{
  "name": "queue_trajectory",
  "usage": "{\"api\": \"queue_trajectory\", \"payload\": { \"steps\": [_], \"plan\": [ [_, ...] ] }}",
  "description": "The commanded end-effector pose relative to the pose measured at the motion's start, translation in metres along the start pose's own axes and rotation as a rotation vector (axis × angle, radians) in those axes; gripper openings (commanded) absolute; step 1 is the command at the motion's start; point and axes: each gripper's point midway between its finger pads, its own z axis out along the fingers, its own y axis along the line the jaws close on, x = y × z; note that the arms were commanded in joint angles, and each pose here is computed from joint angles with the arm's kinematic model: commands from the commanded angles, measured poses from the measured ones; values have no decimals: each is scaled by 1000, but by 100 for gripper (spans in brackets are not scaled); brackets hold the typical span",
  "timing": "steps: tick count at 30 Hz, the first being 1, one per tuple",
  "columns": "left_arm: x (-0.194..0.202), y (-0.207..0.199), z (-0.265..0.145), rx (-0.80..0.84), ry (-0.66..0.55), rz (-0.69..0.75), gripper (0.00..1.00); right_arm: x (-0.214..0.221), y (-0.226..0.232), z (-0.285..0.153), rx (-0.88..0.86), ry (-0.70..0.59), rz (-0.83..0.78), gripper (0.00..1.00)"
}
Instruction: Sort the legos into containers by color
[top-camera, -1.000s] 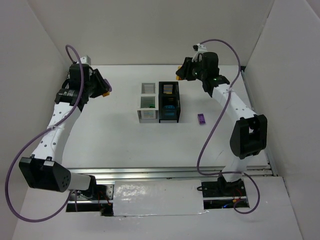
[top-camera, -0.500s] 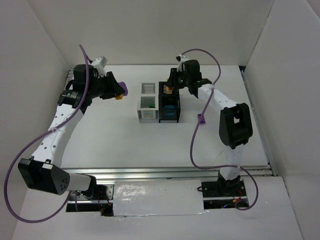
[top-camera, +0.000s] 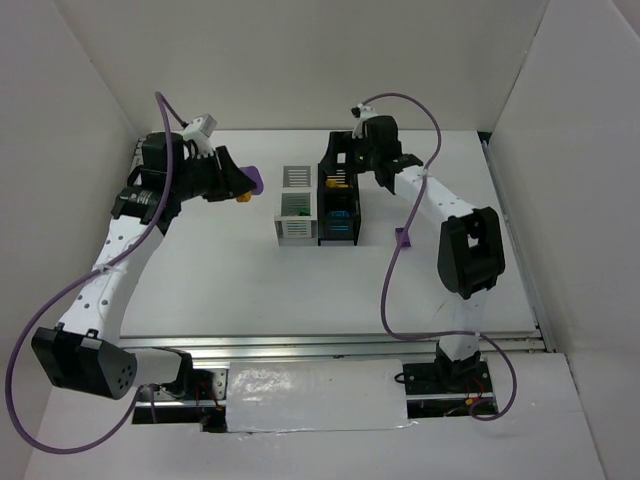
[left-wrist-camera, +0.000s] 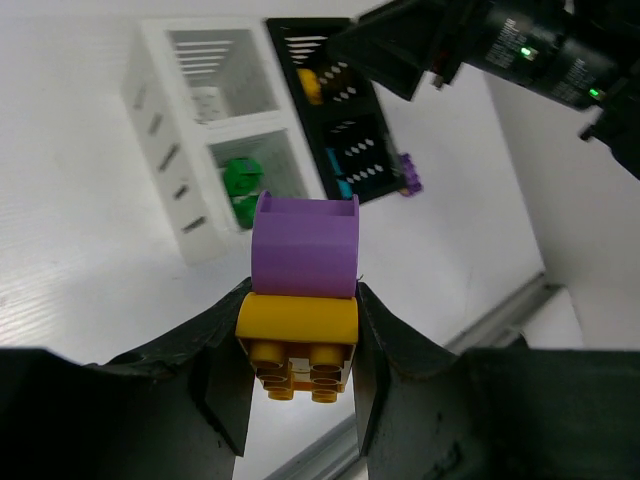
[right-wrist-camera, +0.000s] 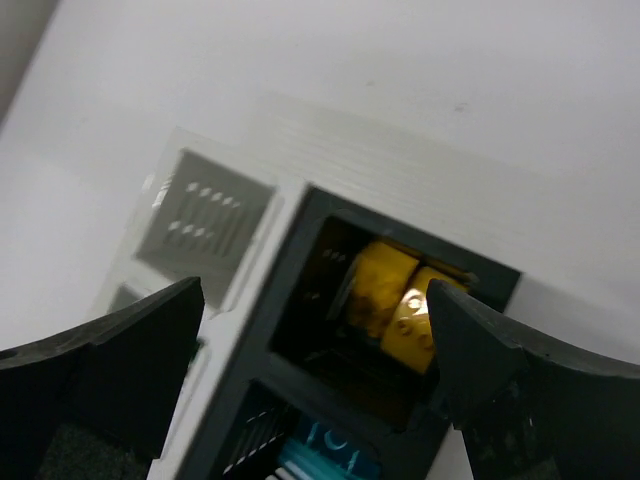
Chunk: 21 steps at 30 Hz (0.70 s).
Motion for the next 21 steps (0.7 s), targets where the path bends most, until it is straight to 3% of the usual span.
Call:
{"api": "queue_trajectory", "payload": {
  "steps": [1,5,6,7,8,9,13,17,21],
  "plan": [
    [-6,-54,-16,278,-13,46,0,-68,66,-54,-231,-123,-27,100],
    [5,-102,-35,605,43,70,0,-75,152,-123,-706,-32,6,100],
    [4,-110,-37,666,38,68,0,-64,166,-136,-796,51,121,100],
    [10,-117,-43,721,69,70,0,-69,190,-161,-961,19,59,100],
    [12,-120,-45,743,71,73,0,-72,206,-187,-1028,50,137,100],
    [14,-122,-46,757,71,86,0,-69,212,-198,-1091,5,100,99],
    [25,-132,-56,793,94,132,0,-63,232,-242,-1201,32,107,100],
    [32,-140,-61,827,114,139,0,-50,245,-251,-1230,76,114,98],
    [30,-142,-63,833,102,146,0,-38,251,-251,-1214,118,132,87]
  ]
}}
